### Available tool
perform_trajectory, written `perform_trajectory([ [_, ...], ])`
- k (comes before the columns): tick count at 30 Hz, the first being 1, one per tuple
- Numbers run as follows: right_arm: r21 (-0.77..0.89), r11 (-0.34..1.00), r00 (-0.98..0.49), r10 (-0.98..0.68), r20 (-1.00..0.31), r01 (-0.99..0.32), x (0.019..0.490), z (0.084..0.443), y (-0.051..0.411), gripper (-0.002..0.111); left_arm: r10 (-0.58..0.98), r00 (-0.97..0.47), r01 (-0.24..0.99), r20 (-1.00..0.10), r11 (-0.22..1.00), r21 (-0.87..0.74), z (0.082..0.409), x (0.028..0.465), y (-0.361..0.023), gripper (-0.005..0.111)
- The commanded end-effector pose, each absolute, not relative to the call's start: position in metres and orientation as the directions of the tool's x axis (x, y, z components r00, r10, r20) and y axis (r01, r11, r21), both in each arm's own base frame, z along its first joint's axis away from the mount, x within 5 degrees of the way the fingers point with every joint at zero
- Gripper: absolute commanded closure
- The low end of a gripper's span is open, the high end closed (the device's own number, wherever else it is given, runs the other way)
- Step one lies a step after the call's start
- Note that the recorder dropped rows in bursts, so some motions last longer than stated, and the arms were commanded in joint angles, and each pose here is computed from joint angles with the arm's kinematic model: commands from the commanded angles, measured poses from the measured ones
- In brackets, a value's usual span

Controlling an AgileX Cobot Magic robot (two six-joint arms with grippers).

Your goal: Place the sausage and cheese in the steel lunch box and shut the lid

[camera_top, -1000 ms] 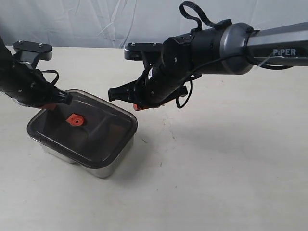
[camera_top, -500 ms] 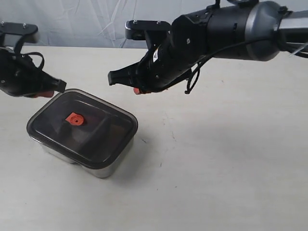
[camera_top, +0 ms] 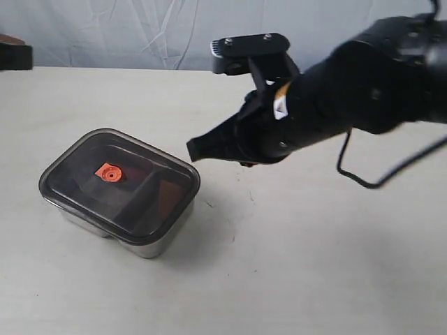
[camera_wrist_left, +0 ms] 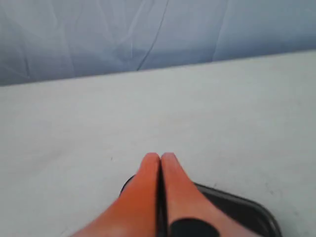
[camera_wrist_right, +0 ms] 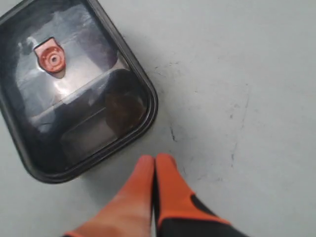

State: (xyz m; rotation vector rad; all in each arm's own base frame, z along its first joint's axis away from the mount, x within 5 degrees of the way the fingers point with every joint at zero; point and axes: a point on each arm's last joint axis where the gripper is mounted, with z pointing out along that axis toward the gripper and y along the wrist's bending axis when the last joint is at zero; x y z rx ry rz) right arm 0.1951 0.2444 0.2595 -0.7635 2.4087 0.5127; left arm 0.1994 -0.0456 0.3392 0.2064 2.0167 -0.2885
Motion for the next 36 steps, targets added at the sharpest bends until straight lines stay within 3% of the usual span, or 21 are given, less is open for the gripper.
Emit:
perform_trajectory([
  [1, 0.196, 0.741, -0.618, -0.35, -0.704, -0.642, 0.168, 0.279, 0.211, 0.109, -0.072, -0.278, 0.3, -0.958, 0.941, -0.157, 0.353, 0.129, -0.038, 0.107],
  [9, 0.299, 0.734, -0.649, -0.247, -0.72, -0.61, 0.132, 0.279, 0.171, 0.109, -0.049, -0.247, 0.4, -0.968, 0.905, -0.148, 0.33, 0.053, -0.034, 0.107],
  [17, 0.311, 0.771, -0.769, -0.333, -0.546, -0.555, 0.11, 0.251, 0.152, 0.109, -0.027, -0.187, 0.409, -0.982, 0.907, -0.103, 0.328, 0.036, -0.031, 0.107],
  [23, 0.31, 0.772, -0.77, -0.335, -0.543, -0.555, 0.11, 0.25, 0.152, 0.109, -0.025, -0.187, 0.408, -0.982, 0.907, -0.101, 0.328, 0.036, -0.031, 0.107],
  [29, -0.004, 0.754, -0.56, -0.491, -0.668, -0.656, 0.121, 0.263, 0.127, 0.109, -0.021, -0.184, 0.405, -0.983, 0.909, -0.096, 0.328, 0.036, -0.031, 0.107],
  [33, -0.014, 0.858, -0.568, -0.352, -0.744, -0.513, 0.125, 0.284, 0.089, 0.109, -0.017, -0.184, 0.406, -0.983, 0.909, -0.092, 0.328, 0.036, -0.031, 0.107],
  [36, 0.071, 0.953, -0.557, -0.111, -0.823, -0.295, 0.119, 0.303, 0.05, 0.109, -0.017, -0.184, 0.406, -0.983, 0.909, -0.092, 0.328, 0.036, -0.031, 0.107],
])
